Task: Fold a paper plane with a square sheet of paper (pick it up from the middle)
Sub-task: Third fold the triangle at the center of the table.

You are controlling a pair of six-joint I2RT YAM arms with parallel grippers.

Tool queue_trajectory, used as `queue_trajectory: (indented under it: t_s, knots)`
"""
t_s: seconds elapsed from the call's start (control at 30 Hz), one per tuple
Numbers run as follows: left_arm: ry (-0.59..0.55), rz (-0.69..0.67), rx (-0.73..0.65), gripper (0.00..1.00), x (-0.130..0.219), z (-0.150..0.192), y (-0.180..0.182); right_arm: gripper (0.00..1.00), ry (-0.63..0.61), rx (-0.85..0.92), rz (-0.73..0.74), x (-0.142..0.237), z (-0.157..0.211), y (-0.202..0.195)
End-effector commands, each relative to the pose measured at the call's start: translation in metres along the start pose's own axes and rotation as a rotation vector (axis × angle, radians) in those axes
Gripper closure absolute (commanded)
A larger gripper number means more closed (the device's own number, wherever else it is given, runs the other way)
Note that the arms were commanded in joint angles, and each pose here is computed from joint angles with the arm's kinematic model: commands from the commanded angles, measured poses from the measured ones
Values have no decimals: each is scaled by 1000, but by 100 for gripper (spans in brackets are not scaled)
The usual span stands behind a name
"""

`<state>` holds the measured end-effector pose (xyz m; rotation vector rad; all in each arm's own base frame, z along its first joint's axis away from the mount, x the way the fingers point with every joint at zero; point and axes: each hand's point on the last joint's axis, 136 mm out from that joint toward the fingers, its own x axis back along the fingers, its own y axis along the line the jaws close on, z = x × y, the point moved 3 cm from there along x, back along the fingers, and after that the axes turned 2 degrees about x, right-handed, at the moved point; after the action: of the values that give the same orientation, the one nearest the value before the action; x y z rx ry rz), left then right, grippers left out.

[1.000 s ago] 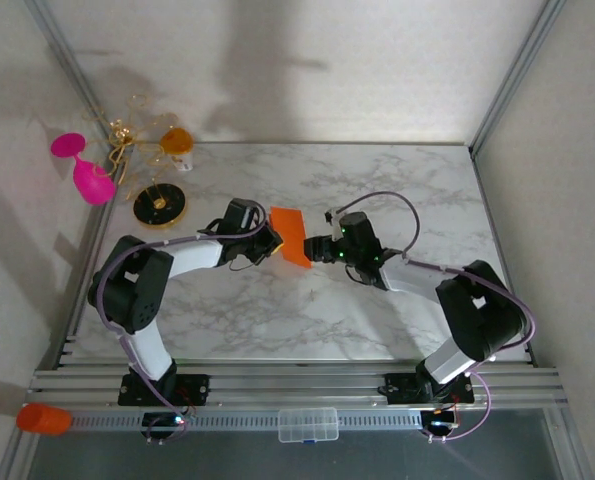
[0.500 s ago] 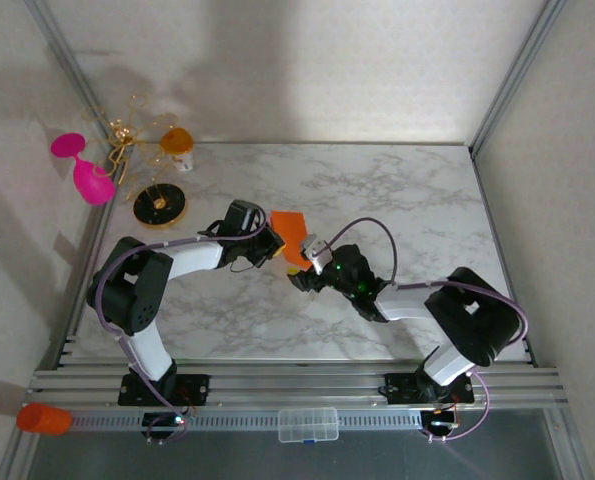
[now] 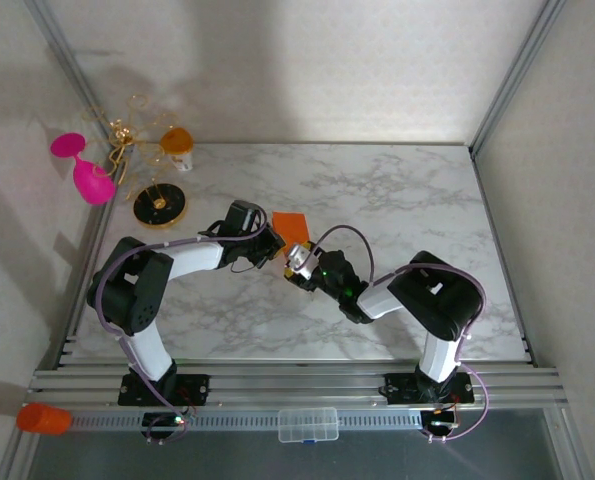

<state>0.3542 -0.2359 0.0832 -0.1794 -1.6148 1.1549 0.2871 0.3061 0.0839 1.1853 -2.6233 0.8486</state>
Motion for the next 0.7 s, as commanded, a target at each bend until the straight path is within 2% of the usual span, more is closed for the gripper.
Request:
queue_trajectory:
  t_s: [0.0,0.3,0.53,0.67]
  knots:
    - [13,6,-4,99,3,7,0,41,-73,36,61,-4,-22,-9]
    - [15,6,-6,98,1,6,-1,71,-67,50,-40,0,-19,9]
    - [14,6,-8,98,2,7,-1,77,-52,53,-35,-5,-17,10]
    - [14,5,-9,97,4,7,-1,85,-45,51,-32,-6,-17,10]
